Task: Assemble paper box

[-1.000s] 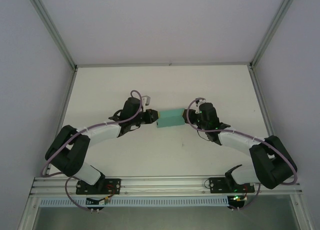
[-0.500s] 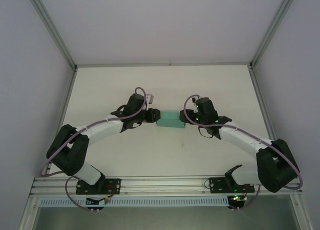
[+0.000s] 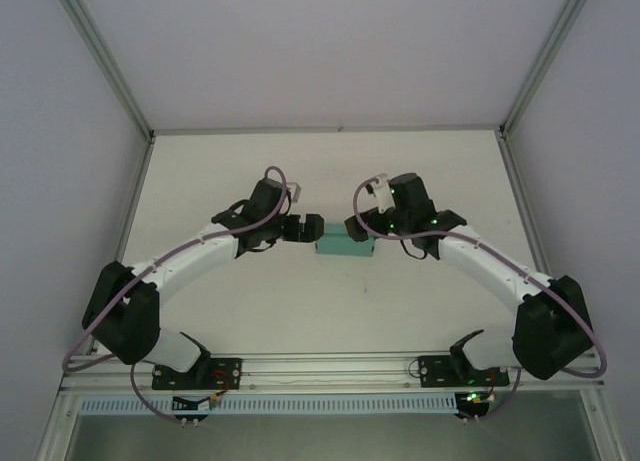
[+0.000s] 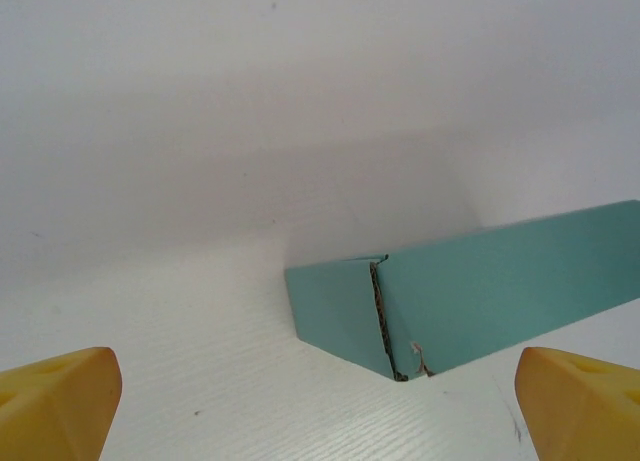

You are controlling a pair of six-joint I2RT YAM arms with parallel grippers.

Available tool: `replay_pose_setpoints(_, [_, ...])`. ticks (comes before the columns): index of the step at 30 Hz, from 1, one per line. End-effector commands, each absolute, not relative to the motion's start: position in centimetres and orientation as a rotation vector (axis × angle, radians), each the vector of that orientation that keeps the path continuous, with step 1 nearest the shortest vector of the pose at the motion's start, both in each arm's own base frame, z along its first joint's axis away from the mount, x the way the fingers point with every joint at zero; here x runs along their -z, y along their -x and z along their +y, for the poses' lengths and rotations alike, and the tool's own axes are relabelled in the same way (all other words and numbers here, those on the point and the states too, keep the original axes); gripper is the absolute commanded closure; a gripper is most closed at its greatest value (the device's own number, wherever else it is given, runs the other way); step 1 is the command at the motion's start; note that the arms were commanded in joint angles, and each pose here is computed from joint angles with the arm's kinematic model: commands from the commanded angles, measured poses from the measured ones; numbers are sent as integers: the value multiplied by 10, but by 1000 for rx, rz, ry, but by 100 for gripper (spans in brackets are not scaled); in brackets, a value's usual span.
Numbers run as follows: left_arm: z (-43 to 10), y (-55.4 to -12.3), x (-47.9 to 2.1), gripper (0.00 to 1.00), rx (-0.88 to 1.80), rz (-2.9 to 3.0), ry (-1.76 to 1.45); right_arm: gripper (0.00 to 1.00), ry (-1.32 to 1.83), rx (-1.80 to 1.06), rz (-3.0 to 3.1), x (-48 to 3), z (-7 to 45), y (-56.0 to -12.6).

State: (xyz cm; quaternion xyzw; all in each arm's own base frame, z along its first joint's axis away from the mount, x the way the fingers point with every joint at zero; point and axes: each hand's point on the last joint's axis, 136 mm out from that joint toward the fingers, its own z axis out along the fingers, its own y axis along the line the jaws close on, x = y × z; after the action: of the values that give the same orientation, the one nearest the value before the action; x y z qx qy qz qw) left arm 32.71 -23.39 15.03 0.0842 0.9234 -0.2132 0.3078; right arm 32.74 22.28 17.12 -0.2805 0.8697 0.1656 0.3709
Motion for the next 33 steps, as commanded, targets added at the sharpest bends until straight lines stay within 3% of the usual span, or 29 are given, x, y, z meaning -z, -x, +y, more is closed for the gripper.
replay_pose_setpoints(1, [-225,-325,-153,0,498,2438,-215,0,972,-356,2137,-177,232,-329])
replay_pose_setpoints(6, [-224,-325,-149,0,527,2447,-190,0,1400,-473,2030,-156,250,-294])
replay_pose_setpoints(14, [-228,-331,-142,0,541,2462,-169,1,1557,-363,2066,-120,246,-305])
replay_pose_setpoints(23, [-212,-327,-138,0,479,2464,-123,28,1591,-206,2170,-86,245,-325])
replay_pose_setpoints(28, [-186,-318,-143,0,385,2444,-71,46,1458,40,2169,-83,240,-351])
replay_pose_setpoints(33, [-155,-308,-144,0,260,2427,19,47,1210,352,2128,-97,232,-372])
